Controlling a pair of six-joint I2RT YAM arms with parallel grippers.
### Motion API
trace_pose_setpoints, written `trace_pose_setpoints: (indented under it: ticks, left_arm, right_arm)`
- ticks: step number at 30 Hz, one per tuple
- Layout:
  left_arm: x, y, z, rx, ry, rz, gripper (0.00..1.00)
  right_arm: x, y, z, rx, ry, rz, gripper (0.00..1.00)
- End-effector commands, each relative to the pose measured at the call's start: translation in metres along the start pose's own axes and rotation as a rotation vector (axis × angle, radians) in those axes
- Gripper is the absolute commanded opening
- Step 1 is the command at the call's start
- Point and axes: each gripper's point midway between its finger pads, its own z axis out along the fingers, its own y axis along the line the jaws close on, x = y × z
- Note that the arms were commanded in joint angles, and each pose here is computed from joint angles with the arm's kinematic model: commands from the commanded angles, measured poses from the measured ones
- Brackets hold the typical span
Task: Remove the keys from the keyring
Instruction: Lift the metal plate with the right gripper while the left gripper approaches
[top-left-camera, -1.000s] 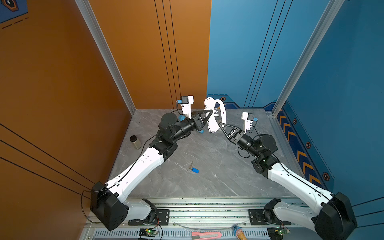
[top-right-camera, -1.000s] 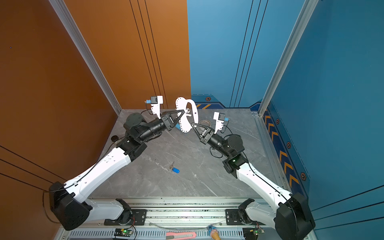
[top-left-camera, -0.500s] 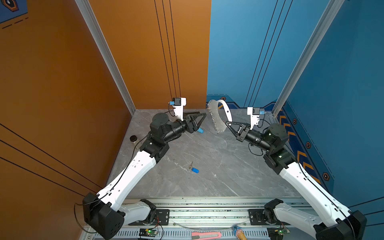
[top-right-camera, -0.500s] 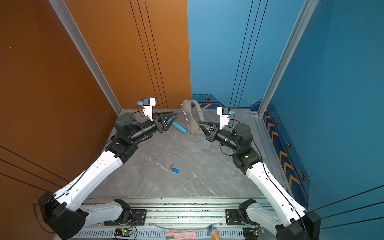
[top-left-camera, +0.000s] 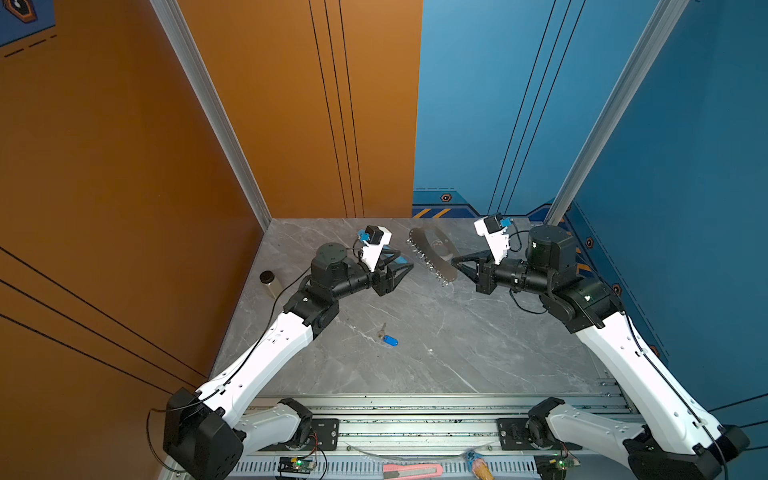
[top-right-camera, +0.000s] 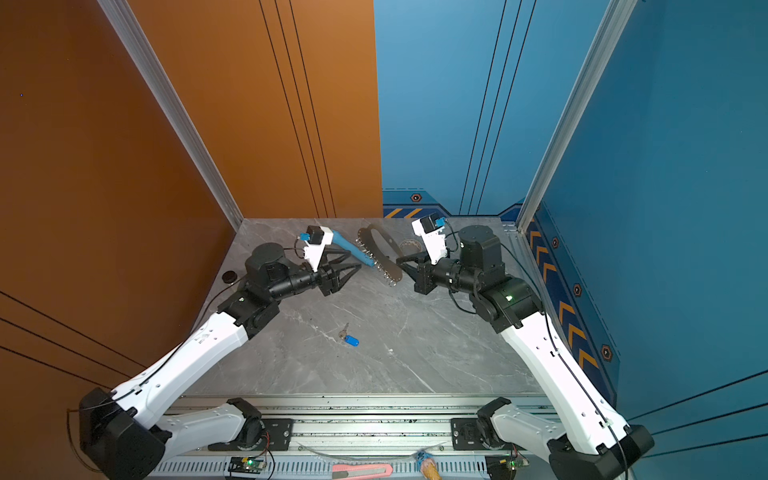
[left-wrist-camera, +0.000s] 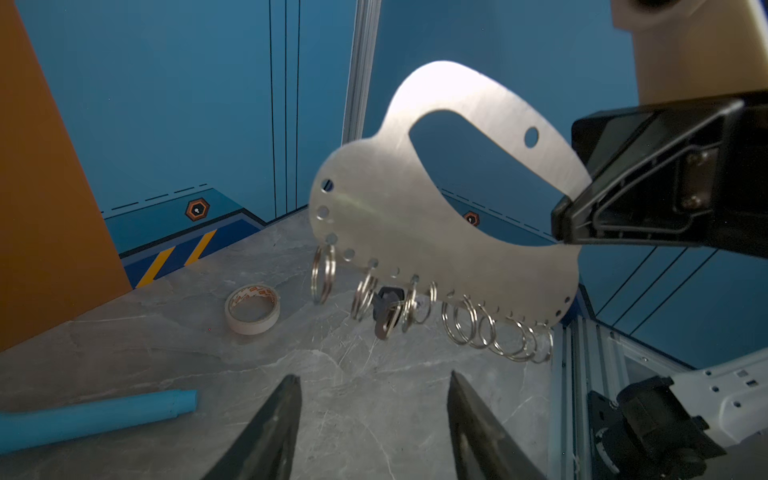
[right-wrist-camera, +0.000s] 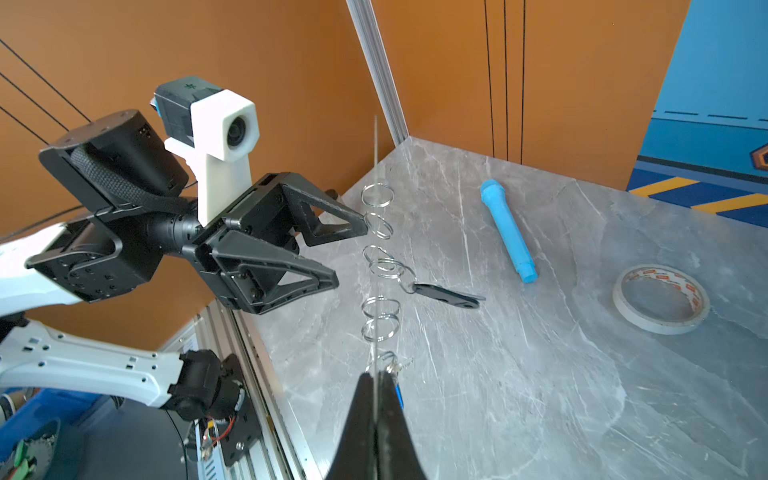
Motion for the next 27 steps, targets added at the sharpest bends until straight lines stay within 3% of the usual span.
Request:
trace_pose_setpoints:
  ticks: [1, 11, 17, 27]
  left_arm:
    - [0.012, -0.009, 0.01, 0.033, 0.0, 0.085, 0.58]
    - [0.033, -0.008, 0.03, 0.008, 0.0, 0.114, 0.57]
    - [0.034, -0.006, 0.036, -0.004, -0.013, 0.119, 0.45]
    - [0.04, -0.008, 0.03, -0.003, -0.012, 0.103, 0.36]
  right_arm:
    - [0.004, 0.0, -0.003, 0.052, 0.049, -0.06, 0.0]
    - [0.001, 0.016, 0.009, 0.031, 0.07, -0.092, 0.0]
    - [-0.003, 0.017, 0.011, 0.035, 0.065, -0.092, 0.0]
    - [-0.007, 0.017, 0.012, 0.042, 0.057, -0.095, 0.0]
